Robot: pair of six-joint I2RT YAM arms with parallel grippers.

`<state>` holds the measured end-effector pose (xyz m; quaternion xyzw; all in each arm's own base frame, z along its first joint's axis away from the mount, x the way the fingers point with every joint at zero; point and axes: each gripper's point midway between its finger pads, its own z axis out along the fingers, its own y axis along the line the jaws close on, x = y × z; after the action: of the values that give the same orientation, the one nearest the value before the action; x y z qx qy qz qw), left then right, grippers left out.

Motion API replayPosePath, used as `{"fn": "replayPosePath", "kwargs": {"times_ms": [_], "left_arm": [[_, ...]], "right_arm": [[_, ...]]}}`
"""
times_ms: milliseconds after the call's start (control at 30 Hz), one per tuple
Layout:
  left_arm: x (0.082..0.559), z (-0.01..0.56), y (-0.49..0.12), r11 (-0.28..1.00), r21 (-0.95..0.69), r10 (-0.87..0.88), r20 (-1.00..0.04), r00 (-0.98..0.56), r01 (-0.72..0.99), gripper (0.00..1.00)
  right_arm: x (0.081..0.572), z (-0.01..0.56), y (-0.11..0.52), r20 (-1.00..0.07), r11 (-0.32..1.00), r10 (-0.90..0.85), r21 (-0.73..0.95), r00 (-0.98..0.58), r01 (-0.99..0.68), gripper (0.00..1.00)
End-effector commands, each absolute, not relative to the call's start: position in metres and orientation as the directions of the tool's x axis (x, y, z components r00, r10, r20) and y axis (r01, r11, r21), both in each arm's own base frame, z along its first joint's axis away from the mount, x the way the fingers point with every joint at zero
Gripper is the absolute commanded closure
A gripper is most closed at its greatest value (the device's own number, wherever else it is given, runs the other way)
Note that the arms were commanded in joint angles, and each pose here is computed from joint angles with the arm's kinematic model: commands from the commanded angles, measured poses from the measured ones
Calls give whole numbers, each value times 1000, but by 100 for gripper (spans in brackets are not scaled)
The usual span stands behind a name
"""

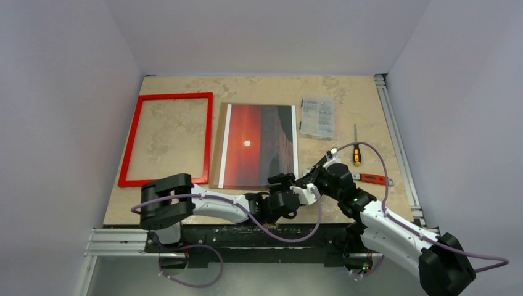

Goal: Take the photo out of the frame

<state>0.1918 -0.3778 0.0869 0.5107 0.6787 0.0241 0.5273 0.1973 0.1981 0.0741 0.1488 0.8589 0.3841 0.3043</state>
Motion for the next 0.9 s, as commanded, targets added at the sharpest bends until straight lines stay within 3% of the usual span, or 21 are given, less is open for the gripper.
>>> {"fn": "replayPosePath", "kwargs": {"times_ms": [0, 300, 400, 467, 533, 633, 867], "left_arm": [[213, 120, -390, 522, 662, 713, -684, 150, 537, 39], [215, 103, -400, 471, 697, 743, -644, 183, 541, 51], [218, 100, -401, 457, 723, 762, -619, 192, 519, 70], [221, 103, -400, 464, 734, 766, -614, 190, 496, 90], [222, 107, -398, 479, 734, 761, -621, 189, 481, 100], [220, 111, -393, 496, 717, 746, -640, 183, 489, 100], [218, 123, -379, 540, 688, 717, -678, 164, 484, 100]], "right_arm": [[202, 90, 200, -414, 630, 516, 776, -750, 5, 100], [202, 94, 203, -405, 618, 516, 786, -755, 0, 100], [201, 94, 203, -403, 617, 515, 787, -756, 1, 100], [200, 96, 202, -402, 619, 514, 785, -758, 4, 100], [200, 100, 202, -414, 628, 505, 778, -757, -6, 82], [201, 99, 185, -459, 704, 492, 710, -740, 28, 46], [202, 96, 137, -554, 825, 491, 544, -672, 154, 21]]}}
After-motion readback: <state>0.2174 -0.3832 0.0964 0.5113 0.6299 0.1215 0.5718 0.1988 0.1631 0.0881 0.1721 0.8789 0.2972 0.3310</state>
